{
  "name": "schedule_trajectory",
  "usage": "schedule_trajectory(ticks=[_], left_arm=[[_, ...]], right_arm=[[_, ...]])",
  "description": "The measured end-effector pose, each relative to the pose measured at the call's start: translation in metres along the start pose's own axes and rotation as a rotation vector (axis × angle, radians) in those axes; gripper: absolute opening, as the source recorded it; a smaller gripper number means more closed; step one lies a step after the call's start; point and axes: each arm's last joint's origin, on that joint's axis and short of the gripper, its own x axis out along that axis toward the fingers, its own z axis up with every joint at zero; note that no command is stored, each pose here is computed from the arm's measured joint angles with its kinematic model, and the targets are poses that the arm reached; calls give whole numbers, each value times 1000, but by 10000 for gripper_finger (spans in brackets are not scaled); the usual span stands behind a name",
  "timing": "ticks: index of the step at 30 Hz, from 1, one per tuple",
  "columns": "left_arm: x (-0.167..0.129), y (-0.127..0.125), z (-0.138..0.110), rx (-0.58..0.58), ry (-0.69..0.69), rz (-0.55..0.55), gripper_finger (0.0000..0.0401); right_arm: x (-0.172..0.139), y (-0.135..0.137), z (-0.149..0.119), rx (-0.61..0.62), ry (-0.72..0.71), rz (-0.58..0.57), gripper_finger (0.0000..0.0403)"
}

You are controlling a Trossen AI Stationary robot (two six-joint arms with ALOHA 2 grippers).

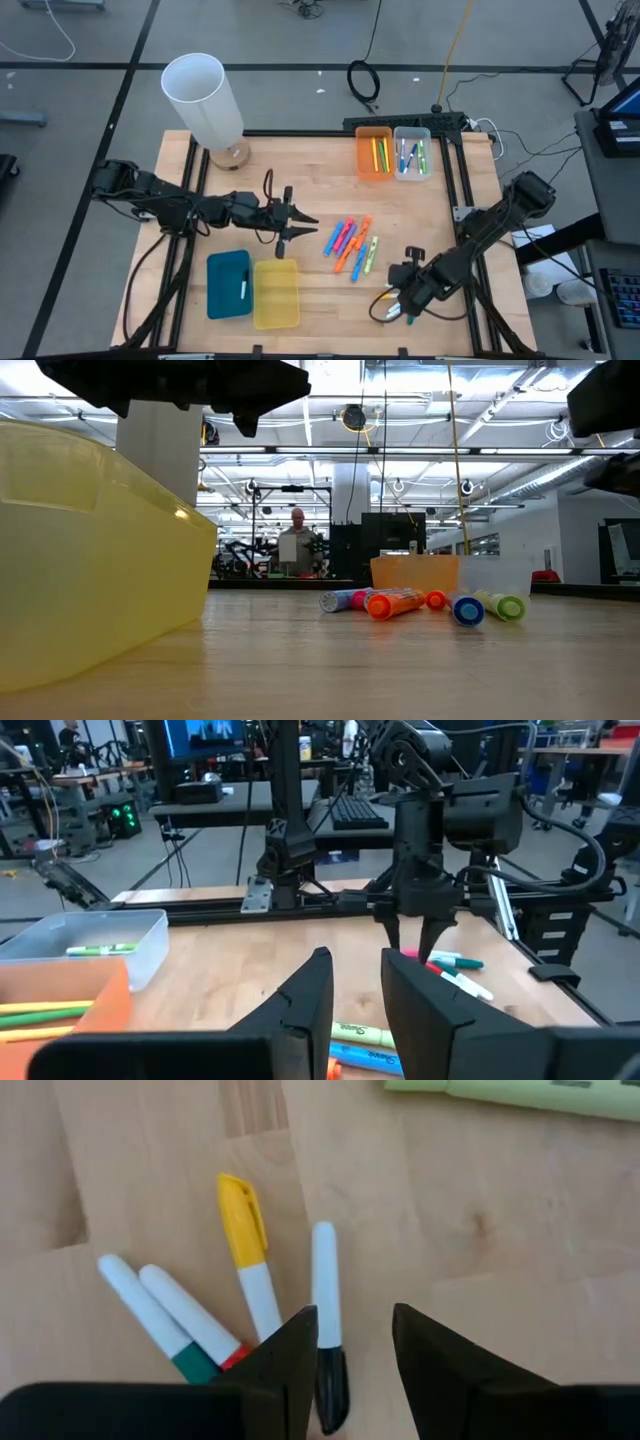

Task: Pick & Place Markers
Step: Put the white and black highlighter pen into the blue bin

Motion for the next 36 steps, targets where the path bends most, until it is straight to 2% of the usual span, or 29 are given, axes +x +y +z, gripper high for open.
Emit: schedule_trajectory(ticks=[12,29,36], left_arm=[[0,0,-1,-28,6,1,93],[0,0,-2,-55,22,2,93],[0,0,-3,-64,31,2,93]], right_arm=[[-3,9,-10,-25,-5,21,123],[-1,4,-5,-56,-4,4,123],[6,1,-13,-54,2,10,123]])
